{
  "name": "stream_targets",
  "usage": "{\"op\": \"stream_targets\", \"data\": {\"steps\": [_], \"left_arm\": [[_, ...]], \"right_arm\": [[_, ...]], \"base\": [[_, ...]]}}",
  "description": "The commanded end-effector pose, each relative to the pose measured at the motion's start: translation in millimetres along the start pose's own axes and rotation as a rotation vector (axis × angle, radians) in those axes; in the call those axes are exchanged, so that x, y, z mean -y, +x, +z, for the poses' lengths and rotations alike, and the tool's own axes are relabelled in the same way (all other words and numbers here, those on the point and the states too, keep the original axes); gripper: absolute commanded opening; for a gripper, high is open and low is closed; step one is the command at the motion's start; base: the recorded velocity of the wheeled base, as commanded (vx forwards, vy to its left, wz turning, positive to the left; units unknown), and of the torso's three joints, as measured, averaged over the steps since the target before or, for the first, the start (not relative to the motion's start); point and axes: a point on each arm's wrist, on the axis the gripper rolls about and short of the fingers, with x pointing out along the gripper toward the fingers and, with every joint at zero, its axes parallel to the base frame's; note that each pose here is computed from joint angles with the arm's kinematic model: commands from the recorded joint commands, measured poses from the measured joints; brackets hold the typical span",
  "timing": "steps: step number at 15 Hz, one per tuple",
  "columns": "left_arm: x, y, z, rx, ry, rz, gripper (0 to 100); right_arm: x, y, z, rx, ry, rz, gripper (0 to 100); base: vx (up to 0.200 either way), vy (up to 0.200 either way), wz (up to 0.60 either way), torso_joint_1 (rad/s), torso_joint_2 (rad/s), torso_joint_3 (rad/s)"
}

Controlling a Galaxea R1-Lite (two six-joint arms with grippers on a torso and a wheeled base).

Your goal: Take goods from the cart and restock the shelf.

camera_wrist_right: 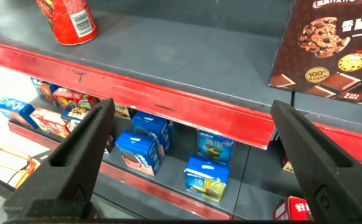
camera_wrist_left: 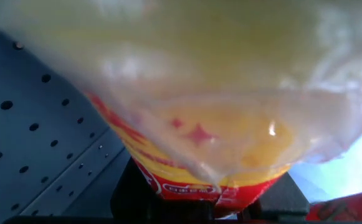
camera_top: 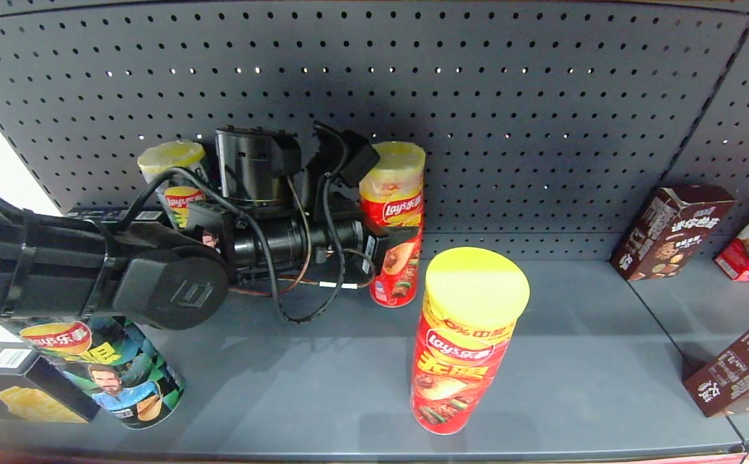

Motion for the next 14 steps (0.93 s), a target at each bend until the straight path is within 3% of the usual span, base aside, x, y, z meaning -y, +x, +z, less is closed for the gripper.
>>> {"op": "stream_targets", "data": {"steps": [1, 14], "left_arm": [[-2.5, 5.2, -3.6, -0.006, -0.003, 0.002, 0], [-11.7, 29.9, -8.8, 0.006, 0.024, 0.004, 0]], "right_arm": [[0.0, 0.2, -0.2, -0.002, -0.001, 0.001, 100], [0.0, 0.2, -0.2, -0.002, -0.001, 0.001, 100]], "base": [[0.000, 0.000, 0.00, 0.000, 0.00, 0.000], [0.000, 0.000, 0.00, 0.000, 0.00, 0.000]]}}
